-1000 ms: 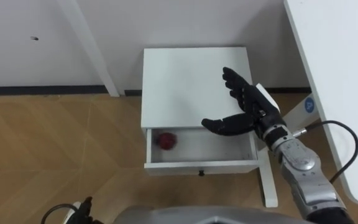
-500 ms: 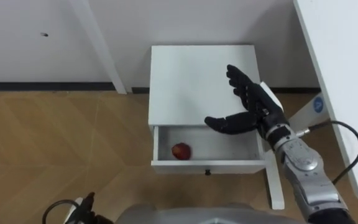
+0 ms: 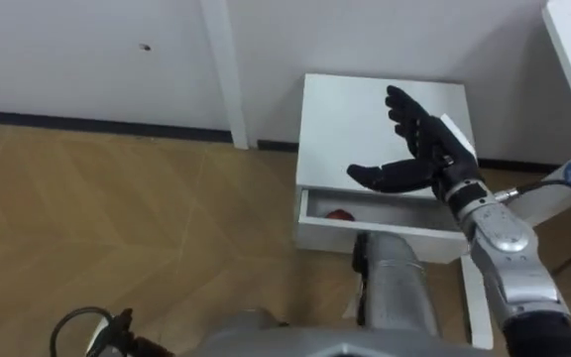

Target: Put apple and close drawer

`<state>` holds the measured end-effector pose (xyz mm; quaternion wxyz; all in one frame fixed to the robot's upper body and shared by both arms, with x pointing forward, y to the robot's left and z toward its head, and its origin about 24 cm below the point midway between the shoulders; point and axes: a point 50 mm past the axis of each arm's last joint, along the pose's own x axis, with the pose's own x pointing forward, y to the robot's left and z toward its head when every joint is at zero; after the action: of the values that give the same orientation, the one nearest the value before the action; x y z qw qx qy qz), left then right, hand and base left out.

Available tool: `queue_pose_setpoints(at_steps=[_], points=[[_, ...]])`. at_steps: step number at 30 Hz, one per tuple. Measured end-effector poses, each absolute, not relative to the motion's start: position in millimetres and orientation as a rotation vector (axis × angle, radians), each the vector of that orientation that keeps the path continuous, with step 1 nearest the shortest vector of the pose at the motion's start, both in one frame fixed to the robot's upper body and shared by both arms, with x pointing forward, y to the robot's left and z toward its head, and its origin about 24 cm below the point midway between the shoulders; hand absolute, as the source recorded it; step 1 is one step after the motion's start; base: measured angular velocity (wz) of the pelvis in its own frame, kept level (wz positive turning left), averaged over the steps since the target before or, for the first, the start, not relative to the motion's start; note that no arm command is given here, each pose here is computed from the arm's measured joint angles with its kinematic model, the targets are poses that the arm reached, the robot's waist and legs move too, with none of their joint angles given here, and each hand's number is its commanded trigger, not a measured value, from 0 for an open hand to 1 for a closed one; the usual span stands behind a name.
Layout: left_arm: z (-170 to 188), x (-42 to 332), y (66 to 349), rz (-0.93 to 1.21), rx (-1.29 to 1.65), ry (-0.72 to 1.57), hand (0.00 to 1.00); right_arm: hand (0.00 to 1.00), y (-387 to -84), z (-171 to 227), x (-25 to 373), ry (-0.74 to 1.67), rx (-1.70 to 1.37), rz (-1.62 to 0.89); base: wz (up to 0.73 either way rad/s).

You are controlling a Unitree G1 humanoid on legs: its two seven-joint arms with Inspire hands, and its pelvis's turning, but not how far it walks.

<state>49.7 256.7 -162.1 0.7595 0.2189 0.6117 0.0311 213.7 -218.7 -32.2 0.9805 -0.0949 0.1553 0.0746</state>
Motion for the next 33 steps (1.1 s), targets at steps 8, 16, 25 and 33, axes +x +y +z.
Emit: queue_pose_setpoints(at_steps=[8, 16, 25, 33], points=[[-162.8, 49.5, 255.6, 0.046, 0.466, 1.352, 0.0, 0.0, -224.7, -35.8, 208.4, 0.331, -0.137, 0.081, 0.02], [-160.3, 38.3, 263.2, 0.054, 0.457, 1.339, 0.0, 0.0, -226.8, -51.6, 183.7, 0.476, -0.084, 0.018, 0.0], [-155.1, 38.1, 274.3, 0.134, 0.506, 1.301, 0.0, 0.0, -207.8, -57.8, 176.4, 0.505, -0.046, 0.064, -0.18], [-154.8, 40.9, 264.7, 0.188, 0.525, 1.236, 0.0, 0.0, -209.7, -60.7, 161.4, 0.509, -0.131, 0.067, -0.32]])
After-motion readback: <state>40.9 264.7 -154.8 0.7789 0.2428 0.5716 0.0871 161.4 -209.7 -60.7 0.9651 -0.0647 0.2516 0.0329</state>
